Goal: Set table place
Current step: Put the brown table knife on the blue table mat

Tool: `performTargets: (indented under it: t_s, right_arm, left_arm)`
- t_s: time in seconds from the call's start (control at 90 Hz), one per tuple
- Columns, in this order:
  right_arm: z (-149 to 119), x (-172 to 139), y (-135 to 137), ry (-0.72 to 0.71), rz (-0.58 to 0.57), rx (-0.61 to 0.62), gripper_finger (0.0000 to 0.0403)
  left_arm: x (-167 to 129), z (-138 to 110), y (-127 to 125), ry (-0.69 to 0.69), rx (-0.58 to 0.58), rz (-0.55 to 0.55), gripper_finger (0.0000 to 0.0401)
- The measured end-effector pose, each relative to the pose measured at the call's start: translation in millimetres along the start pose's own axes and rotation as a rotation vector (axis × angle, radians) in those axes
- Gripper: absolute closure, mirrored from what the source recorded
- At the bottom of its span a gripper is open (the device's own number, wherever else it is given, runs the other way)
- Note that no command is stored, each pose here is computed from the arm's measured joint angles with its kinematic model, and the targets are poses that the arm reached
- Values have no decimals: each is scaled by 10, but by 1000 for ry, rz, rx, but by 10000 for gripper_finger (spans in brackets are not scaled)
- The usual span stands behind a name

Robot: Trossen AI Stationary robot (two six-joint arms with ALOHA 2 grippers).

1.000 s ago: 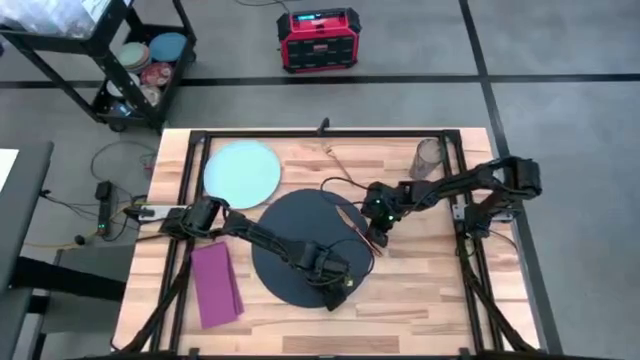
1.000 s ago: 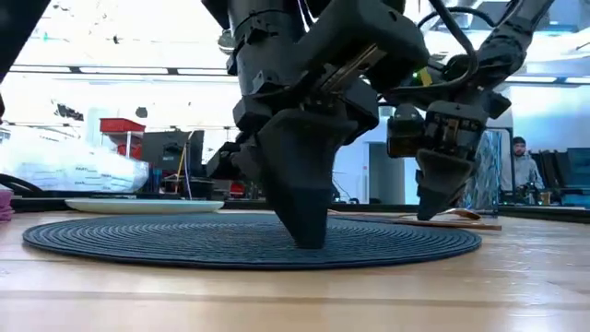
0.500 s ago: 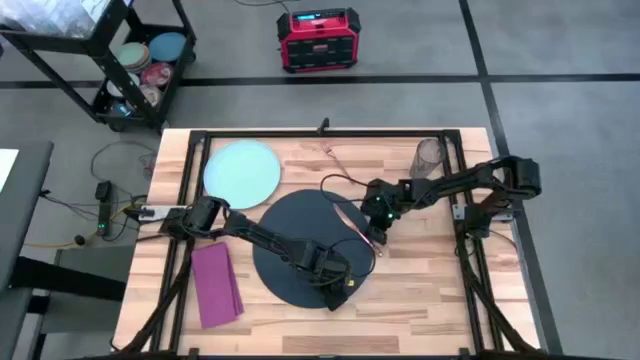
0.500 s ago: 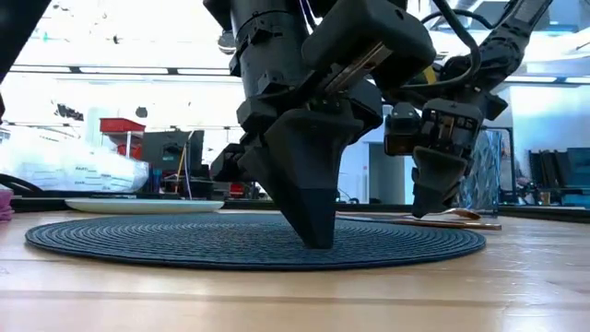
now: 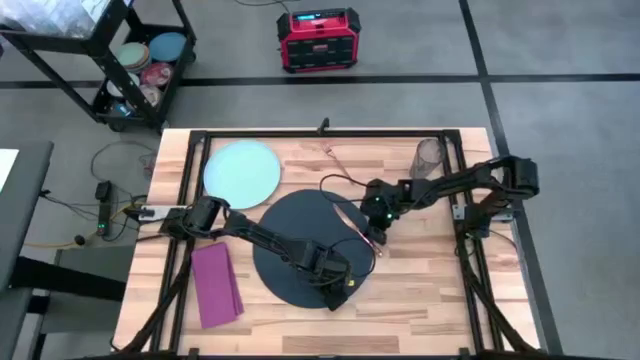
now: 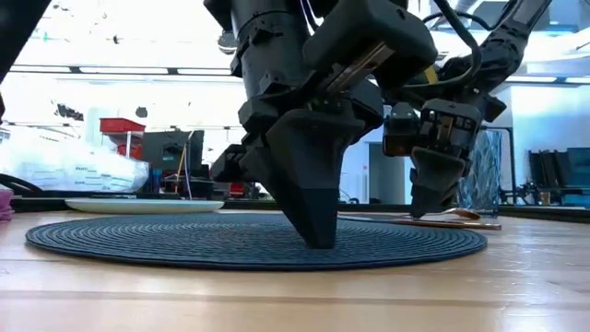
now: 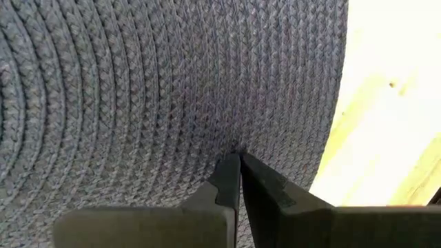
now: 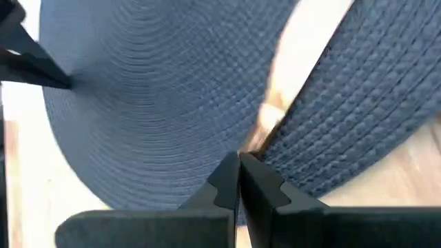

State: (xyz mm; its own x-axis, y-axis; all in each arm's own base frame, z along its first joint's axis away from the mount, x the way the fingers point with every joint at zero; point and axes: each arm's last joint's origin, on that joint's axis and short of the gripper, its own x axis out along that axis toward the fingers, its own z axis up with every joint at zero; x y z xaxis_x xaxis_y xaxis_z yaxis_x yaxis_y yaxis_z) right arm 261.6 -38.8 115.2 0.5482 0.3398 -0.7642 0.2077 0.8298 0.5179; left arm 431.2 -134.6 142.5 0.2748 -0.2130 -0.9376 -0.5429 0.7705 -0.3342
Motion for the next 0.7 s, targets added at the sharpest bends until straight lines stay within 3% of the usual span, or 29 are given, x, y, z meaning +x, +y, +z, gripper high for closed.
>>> performTargets:
  t_s: [0.433,0.7]
  right_arm:
    - [234,36,54,-47,45,-24,403]
    - [221,7,-14,-18,27,-3,403]
  left_arm:
    - [1,4,-4,-4,-3,-5,401]
    - [1,6,-4,-4,0,-5,401]
